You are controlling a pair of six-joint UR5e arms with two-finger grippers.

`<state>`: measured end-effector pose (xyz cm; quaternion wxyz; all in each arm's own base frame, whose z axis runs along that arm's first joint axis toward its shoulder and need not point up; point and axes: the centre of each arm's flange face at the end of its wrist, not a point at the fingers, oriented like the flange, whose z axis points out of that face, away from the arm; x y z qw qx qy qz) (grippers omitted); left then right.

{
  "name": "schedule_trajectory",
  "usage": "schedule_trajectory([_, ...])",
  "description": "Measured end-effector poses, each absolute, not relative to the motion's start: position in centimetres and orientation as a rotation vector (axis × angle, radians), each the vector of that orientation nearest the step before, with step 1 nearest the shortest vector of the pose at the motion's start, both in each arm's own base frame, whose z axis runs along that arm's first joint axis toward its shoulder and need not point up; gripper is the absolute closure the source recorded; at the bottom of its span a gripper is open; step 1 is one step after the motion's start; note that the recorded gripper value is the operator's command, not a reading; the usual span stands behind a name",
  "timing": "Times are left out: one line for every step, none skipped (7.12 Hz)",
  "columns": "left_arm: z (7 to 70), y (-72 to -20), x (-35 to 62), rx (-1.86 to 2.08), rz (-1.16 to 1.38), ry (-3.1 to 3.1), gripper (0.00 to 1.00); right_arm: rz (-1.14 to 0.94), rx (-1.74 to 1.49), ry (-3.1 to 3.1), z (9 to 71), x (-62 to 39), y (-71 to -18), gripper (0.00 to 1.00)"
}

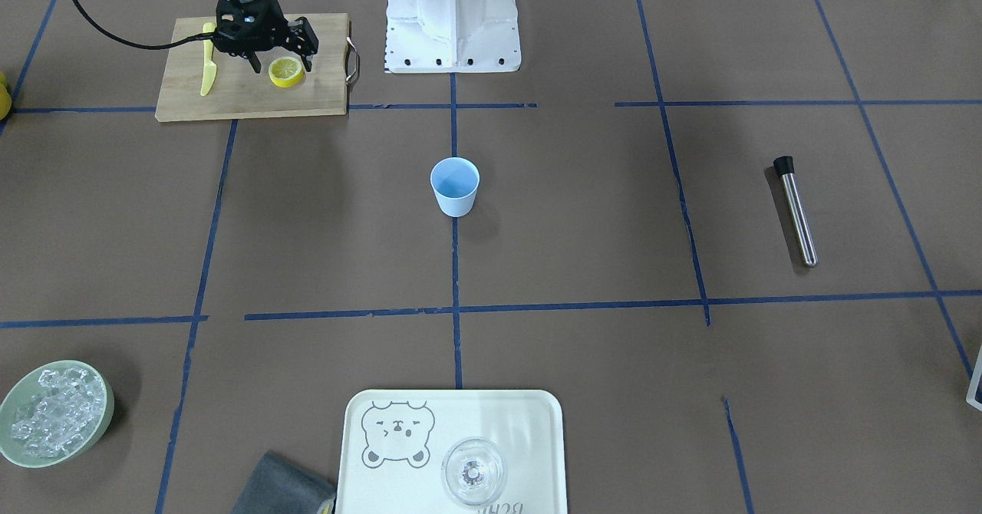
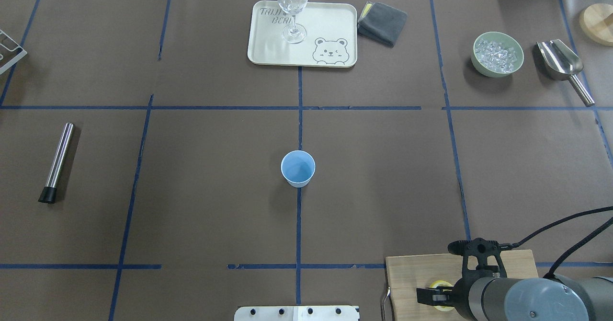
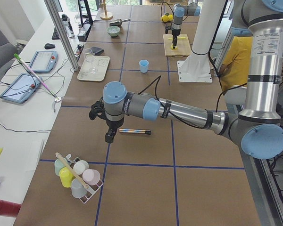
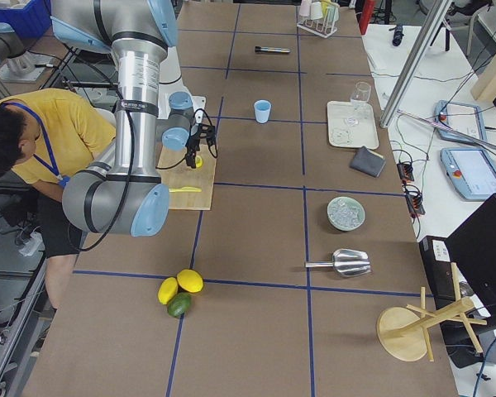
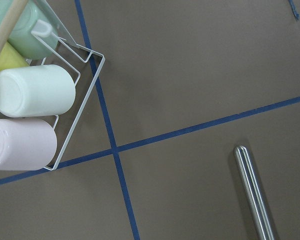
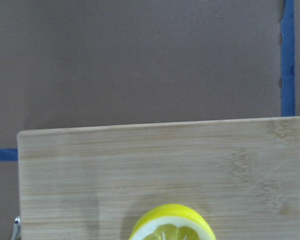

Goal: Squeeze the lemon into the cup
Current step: 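Lower the right gripper onto the lemon slice and close on it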

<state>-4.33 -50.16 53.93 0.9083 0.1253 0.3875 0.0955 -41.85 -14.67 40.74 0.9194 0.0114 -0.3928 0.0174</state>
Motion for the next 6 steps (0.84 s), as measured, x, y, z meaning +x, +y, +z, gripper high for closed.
schedule_trajectory([53.85,-50.15,-4.33,0.260,0.198,0.799,0.00,0.035,0.022,-0.800,41.08,-42.01,-14.61,0.08])
schedule_trajectory([53.78,-50.14,-4.33,0.262,0.199,0.799,0.00,0.035,0.022,-0.796,41.31,-42.11,-14.60,0.16])
schedule_trajectory([53.73,-50.13,-4.33,0.262,0.199,0.799,0.00,0.035,0.022,-0.792,41.46,-42.18,-14.57,0.28])
schedule_trajectory([53.66,-50.13,-4.33,0.264,0.199,0.799,0.00,0.035,0.021,-0.791,41.55,-42.22,-14.57,0.39])
schedule_trajectory([53.62,-50.12,-4.34,0.264,0.199,0.799,0.00,0.038,0.020,-0.791,41.57,-42.24,-14.58,0.48])
schedule_trajectory([53.62,-50.09,-4.38,0.264,0.199,0.799,0.00,0.046,0.018,-0.794,41.45,-42.25,-14.59,0.53])
